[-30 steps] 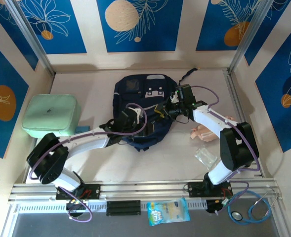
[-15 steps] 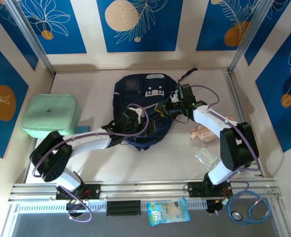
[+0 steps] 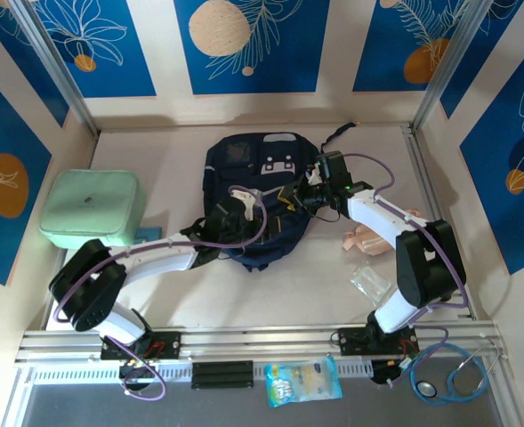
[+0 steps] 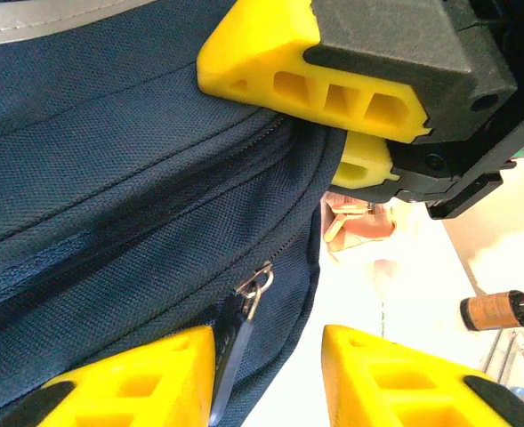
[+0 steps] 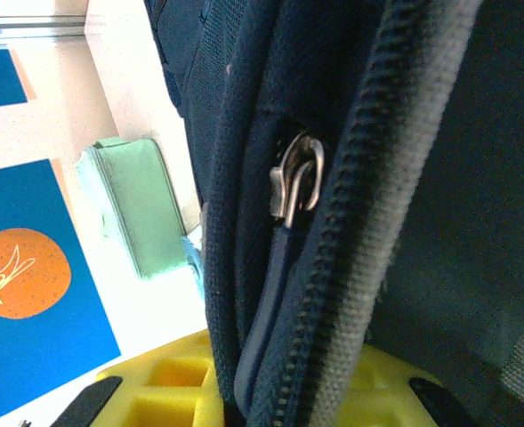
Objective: Pack the student bag
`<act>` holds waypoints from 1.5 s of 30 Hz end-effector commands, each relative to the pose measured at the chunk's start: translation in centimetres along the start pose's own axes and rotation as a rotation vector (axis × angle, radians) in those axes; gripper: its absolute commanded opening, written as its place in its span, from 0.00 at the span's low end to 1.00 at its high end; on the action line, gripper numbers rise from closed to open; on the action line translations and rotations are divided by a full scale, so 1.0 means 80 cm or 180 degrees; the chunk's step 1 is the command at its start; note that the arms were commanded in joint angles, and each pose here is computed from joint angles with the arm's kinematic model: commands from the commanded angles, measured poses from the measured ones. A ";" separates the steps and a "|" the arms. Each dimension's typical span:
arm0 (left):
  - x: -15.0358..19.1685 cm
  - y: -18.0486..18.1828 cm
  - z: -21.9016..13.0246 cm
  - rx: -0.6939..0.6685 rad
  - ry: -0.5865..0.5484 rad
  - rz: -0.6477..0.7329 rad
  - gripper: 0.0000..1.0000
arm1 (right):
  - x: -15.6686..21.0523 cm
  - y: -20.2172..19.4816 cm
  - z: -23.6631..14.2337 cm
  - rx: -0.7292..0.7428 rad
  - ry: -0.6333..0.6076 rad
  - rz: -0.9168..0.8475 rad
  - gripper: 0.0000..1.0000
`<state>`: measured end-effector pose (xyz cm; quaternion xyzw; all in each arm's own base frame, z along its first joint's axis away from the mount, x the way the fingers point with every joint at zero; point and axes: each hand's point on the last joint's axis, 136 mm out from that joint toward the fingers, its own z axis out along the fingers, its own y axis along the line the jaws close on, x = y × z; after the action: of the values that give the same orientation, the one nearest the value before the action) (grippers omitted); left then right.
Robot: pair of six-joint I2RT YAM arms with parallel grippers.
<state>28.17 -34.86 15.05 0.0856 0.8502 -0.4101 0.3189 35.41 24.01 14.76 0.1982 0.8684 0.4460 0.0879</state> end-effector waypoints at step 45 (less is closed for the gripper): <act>0.031 0.150 -0.097 -0.1574 0.0590 0.0528 0.00 | -0.037 0.003 -0.081 -0.0440 -0.0465 -0.0108 0.06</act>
<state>27.75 -23.84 9.69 0.1013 0.9333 -0.1931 0.2854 35.17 19.29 16.01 0.2297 0.8424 0.4726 0.1192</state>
